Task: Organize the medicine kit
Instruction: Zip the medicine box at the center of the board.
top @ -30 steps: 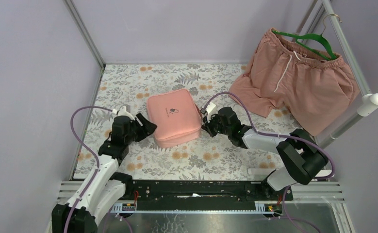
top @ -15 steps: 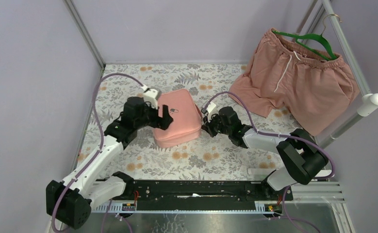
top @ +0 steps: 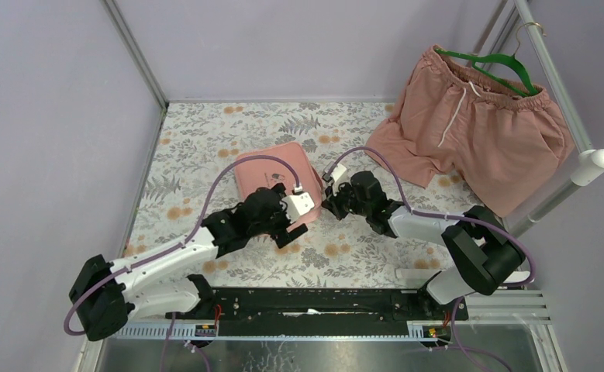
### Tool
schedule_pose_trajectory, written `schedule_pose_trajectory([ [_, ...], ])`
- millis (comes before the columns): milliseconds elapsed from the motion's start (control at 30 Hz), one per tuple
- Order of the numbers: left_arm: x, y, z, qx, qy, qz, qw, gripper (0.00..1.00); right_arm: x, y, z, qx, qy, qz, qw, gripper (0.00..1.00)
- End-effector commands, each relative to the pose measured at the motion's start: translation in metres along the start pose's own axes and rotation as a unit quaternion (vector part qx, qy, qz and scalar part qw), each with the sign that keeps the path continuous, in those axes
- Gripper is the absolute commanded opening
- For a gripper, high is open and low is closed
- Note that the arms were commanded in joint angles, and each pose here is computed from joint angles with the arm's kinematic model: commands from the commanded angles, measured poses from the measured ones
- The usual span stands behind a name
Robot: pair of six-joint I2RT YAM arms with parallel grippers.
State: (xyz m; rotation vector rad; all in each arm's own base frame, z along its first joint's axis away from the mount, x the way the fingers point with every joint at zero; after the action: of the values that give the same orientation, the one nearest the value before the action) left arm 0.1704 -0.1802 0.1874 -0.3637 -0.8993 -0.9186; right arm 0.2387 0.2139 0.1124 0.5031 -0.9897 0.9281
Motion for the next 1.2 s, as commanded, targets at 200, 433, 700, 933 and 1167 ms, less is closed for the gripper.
schedule_pose_trajectory([
  [200, -0.003, 0.013, -0.02, 0.134, 0.03, -0.083, 0.987, 0.84, 0.008, 0.006, 0.006, 0.019, -0.027, -0.005, 0.999, 0.0],
  [433, -0.003, 0.02, -0.029, 0.177, 0.04, -0.085, 0.98, 0.71, 0.005, 0.008, 0.011, 0.02, -0.028, -0.007, 0.999, 0.0],
  [700, -0.003, 0.019, -0.039, 0.183, 0.048, -0.066, 0.98, 0.48, -0.002, 0.014, 0.027, 0.02, -0.028, -0.003, 0.999, 0.0],
  [933, 0.001, 0.022, -0.045, 0.185, 0.049, -0.022, 0.981, 0.11, -0.007, 0.031, 0.034, 0.04, -0.032, -0.009, 0.999, 0.0],
  [1167, 0.005, 0.02, -0.05, 0.158, 0.048, 0.001, 0.986, 0.05, -0.007, 0.046, 0.033, 0.047, -0.061, -0.046, 0.996, 0.0],
])
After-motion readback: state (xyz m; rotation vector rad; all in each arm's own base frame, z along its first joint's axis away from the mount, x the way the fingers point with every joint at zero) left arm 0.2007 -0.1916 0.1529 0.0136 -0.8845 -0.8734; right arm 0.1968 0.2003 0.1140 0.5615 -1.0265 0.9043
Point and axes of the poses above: each gripper's point midway between its finger pads, its own z axis back along the fingers, its own y axis along the line the jaws close on, x = y × z, the point moved 9 cm from there along z, back along the fingers, and after that the axes turned 8 degrees about z, right-handed, at the moved point
